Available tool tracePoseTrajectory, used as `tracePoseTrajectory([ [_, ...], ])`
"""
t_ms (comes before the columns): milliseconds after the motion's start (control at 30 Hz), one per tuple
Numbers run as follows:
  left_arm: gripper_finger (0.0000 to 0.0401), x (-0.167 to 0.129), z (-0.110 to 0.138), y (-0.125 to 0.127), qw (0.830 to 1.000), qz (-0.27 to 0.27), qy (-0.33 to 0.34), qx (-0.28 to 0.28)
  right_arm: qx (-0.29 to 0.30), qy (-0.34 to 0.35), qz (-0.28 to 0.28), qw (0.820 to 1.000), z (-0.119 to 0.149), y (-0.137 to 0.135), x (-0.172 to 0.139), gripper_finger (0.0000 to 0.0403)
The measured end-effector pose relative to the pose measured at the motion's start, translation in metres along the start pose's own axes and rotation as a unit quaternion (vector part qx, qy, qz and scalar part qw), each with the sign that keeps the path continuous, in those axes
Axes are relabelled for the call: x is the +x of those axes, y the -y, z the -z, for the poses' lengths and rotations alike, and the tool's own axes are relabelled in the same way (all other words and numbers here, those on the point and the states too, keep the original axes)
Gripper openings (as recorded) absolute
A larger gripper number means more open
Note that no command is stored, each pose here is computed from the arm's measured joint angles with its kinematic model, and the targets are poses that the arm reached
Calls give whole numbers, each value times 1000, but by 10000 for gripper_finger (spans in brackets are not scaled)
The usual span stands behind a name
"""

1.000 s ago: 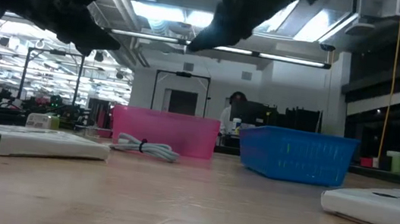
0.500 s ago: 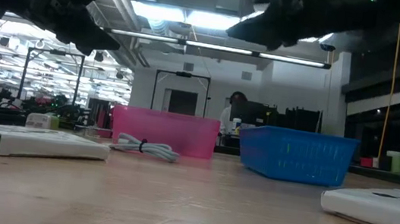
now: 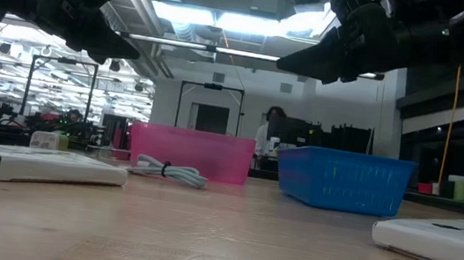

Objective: Pick and place items into bin
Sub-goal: Put the green charger adapter into the blue bin

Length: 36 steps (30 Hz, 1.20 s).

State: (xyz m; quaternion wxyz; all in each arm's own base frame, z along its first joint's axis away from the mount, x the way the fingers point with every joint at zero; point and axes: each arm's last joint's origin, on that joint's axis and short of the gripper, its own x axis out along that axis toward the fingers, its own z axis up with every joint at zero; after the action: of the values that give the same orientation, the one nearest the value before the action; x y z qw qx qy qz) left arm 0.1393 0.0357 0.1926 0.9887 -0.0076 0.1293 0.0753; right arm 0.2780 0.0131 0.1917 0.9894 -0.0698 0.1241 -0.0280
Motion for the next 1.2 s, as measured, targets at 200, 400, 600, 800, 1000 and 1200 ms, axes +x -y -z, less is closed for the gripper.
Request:
tracePoseTrajectory([
  [200, 38, 0, 1, -1, 1000, -21, -4, -20, -10, -7, -1, 1000, 1, 0, 0, 1],
  [400, 121, 0, 1, -1, 1000, -23, -5, 5, -10, -6, -1, 1000, 1, 0, 0, 1],
  [600, 205, 0, 1, -3, 998, -57, -7, 19, -10, -6, -1, 1000, 1, 0, 0, 1],
  [800, 240, 0, 1, -3, 998, -60, -7, 18, -10, -6, -1, 1000, 1, 0, 0, 1],
  [1000, 239, -1, -2, -3, 996, -67, -7, -57, -12, -6, -1, 1000, 1, 0, 0, 1],
  [1200, 238, 2, -12, 2, 987, -116, -83, -76, -15, -6, -1, 1000, 1, 0, 0, 1],
])
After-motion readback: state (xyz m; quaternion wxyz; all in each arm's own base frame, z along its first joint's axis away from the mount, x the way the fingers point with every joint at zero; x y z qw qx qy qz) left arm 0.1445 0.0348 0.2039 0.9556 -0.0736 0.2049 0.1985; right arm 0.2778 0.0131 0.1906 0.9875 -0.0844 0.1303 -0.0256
